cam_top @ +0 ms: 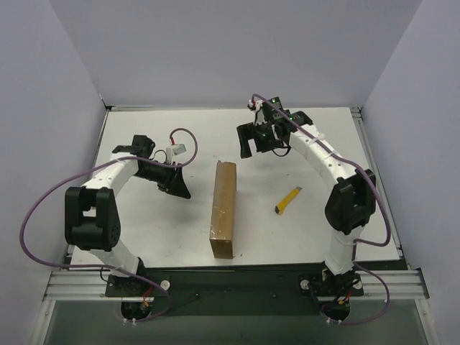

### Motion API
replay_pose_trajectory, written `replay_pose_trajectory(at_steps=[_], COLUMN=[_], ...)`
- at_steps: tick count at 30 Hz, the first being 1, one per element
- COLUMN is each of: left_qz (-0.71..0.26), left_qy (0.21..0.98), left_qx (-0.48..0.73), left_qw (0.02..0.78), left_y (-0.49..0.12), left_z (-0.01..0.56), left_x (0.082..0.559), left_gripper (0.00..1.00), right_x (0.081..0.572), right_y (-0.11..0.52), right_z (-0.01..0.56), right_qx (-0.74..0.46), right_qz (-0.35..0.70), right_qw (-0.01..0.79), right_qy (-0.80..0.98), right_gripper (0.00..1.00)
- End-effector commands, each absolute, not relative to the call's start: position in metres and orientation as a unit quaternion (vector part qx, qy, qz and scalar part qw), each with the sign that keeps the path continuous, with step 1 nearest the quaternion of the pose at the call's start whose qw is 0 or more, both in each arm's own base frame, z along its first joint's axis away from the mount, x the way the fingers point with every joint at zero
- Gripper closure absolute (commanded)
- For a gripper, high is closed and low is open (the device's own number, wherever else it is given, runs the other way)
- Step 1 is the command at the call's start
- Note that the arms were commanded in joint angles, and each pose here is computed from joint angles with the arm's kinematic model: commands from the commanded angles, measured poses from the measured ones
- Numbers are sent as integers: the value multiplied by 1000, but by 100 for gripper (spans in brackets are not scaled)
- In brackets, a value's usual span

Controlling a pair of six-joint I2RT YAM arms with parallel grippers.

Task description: Unpack the express box

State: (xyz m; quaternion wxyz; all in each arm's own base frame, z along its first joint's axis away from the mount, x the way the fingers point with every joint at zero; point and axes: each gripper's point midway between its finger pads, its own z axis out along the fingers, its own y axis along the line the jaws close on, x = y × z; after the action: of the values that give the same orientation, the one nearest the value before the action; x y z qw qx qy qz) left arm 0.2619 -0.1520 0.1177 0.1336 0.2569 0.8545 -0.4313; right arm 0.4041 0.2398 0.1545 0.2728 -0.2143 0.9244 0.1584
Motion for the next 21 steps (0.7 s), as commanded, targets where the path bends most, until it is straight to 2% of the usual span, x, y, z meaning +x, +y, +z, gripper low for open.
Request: replay_pose_trajectory(at_steps=[1,3,4,6,7,8,9,10,12,15,16,21], left_qz=[-460,-484,-497,-504,-508,-508,-508,-516,-537,-565,-568,-589], left_qy=[845,831,834,826,823,818,817,813,800,781,767,749], left_qx=[184,157,120,124,129,141,146,148,155,166,186,191], left_qw=[203,226,206,221,219,229,231,226,219,208,233,235], left_y=[-170,-179,-182,-185,-185,-185,-185,-186,-194,-210,-214,-237], left_z=[142,149,145,148,141,143,140,136,137,144,150,168], left_x=[294,308,304,307,301,299,296,288,280,273,279,292], left_gripper=[41,41,43,45,48,51,54,56,58,57,57,56], right_x=[345,322,311,297,287,284,280,277,271,278,283,316], right_y=[259,264,258,243,234,224,211,208,206,225,233,284], right_z=[242,228,218,208,189,181,168,166,162,166,158,177], right_qx=[-270,-293,-336,-366,-374,-375,-377,-385,-393,-399,-400,-402], right_qz=[175,168,144,103,80,58,26,18,24,54,60,103], right_qw=[294,253,241,237,214,208,196,195,185,190,180,215], right_qy=[900,907,899,894,899,902,905,902,900,895,897,884], right_gripper=[0,1,9,21,34,41,61,72,86,82,82,81])
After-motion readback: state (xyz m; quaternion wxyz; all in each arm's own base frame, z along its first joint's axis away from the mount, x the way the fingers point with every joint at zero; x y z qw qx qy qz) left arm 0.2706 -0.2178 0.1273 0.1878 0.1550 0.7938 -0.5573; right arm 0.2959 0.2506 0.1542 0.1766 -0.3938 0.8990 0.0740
